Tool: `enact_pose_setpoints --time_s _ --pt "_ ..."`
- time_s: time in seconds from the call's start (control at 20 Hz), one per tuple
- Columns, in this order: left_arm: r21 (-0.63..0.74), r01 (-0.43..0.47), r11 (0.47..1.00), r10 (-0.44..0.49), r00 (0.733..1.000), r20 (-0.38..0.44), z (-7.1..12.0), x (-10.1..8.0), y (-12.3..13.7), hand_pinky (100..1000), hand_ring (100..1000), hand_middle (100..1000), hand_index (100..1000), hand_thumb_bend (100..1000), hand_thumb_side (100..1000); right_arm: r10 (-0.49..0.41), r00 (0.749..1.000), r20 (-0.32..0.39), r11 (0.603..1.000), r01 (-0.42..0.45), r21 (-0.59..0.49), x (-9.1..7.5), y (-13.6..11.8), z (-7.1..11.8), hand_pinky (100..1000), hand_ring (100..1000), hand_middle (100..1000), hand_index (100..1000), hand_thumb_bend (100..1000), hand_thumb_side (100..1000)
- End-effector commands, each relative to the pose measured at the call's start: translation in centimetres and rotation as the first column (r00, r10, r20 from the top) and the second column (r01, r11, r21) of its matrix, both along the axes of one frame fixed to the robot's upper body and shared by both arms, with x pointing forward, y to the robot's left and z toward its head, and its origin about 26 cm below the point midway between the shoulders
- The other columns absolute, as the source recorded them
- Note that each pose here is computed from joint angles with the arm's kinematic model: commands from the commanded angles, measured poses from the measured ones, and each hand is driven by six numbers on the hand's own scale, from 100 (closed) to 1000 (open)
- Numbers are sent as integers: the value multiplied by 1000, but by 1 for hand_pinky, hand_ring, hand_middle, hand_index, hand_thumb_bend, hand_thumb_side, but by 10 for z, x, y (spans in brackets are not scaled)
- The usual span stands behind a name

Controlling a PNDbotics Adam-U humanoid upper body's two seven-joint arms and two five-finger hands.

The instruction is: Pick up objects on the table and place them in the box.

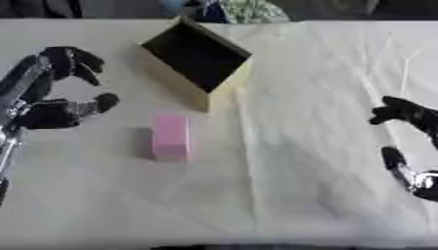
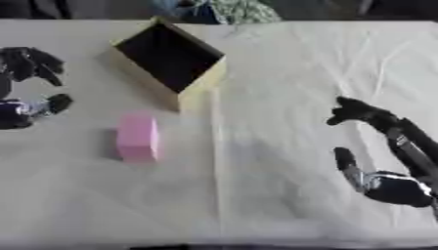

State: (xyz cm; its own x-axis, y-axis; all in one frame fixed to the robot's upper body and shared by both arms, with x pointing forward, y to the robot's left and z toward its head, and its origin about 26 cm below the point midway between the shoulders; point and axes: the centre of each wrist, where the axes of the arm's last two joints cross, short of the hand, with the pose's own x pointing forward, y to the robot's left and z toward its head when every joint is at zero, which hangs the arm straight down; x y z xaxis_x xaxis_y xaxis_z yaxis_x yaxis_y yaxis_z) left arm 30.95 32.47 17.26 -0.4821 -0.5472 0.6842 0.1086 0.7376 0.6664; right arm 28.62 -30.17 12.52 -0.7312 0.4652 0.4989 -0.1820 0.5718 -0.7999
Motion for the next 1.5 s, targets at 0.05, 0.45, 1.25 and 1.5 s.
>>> enact_pose_setpoints --time_s 0.05,0.45,1.25,1.5 --pt "36 8 999 -9 1000 23 10 -1 1 697 564 587 713 615 401 -3 1000 28 1000 3 -7 -1 -3 8 889 878 721 1000 100 456" --pt "74 36 997 -38 999 29 17 1 -1 699 567 590 718 617 403 0 1000 24 1000 0 -8 0 -3 7 890 879 722 1000 100 472" --pt "471 223 853 -247 969 -11 62 8 -17 729 615 630 796 678 379 41 999 -4 999 -41 -26 -1 -3 6 895 884 726 1000 100 534" --pt "581 230 781 -259 965 -33 70 12 -24 749 650 660 827 684 362 45 999 -4 999 -45 -26 -1 -3 6 895 883 725 1000 100 529"
